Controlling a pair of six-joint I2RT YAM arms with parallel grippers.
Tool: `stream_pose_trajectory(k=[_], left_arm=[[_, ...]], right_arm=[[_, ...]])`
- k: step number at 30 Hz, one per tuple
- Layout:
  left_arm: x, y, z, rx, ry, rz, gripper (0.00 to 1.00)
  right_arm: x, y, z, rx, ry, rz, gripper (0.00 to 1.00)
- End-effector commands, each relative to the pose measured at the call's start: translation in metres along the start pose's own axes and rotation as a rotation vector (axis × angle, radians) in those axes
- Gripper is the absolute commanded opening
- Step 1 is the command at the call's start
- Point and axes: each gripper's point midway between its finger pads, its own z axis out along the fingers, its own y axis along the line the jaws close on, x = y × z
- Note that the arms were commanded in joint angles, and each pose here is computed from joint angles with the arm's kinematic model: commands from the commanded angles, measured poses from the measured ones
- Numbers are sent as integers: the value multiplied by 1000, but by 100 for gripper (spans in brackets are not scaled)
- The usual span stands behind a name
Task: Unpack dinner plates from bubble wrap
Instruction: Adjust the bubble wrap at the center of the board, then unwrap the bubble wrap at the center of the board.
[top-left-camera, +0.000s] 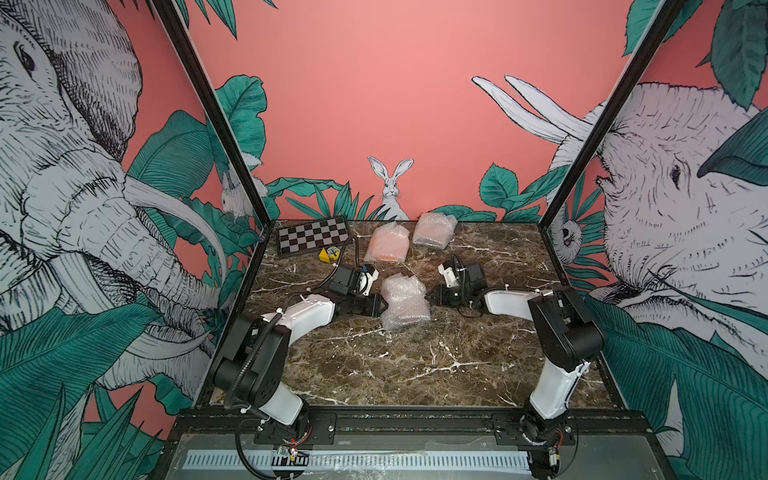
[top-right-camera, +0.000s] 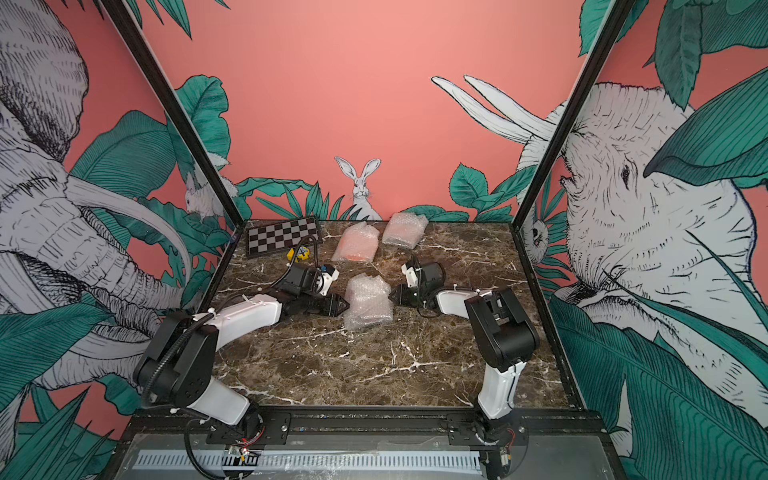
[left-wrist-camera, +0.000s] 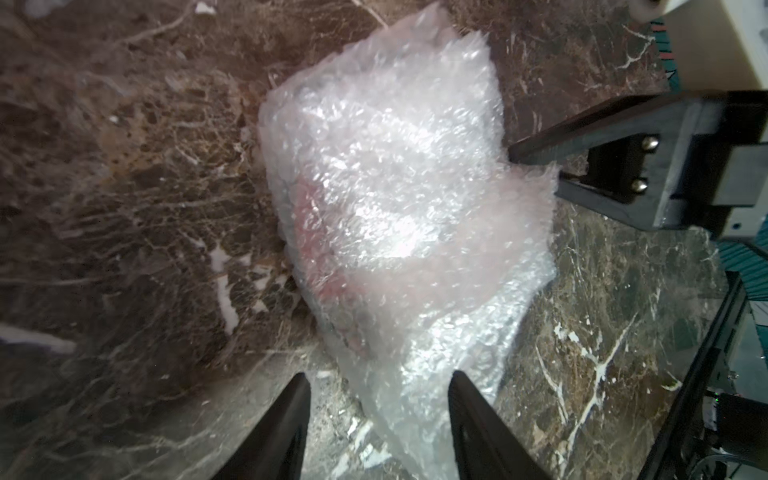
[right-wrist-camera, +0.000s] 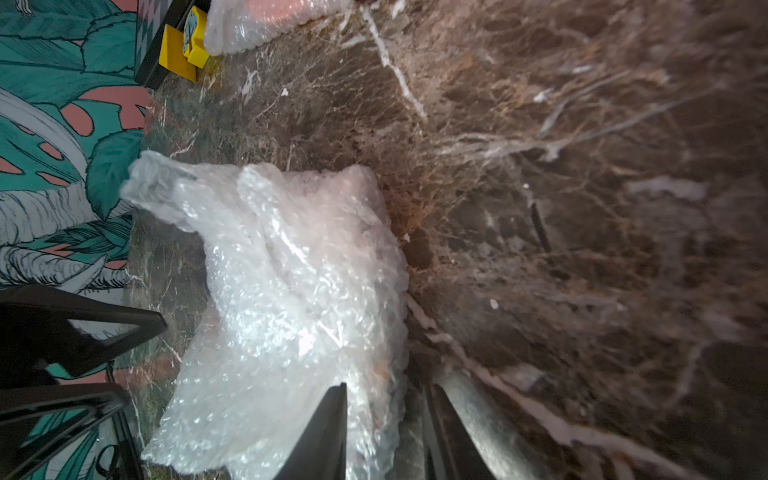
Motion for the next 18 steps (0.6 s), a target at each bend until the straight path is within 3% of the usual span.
stream_pose_trajectory(k=[1,9,18], left_arm=[[-6,-12,-13,-73,24,168,57],[-19,-59,6,-39,51,435,58],[-20,-76,39,-33,105,536,58]], right_arm=[[4,-5,-9,48,-12,-25,35],[10,-5,-12,43,-9,-7,37],[14,-2,-13,18,-5,13,38]])
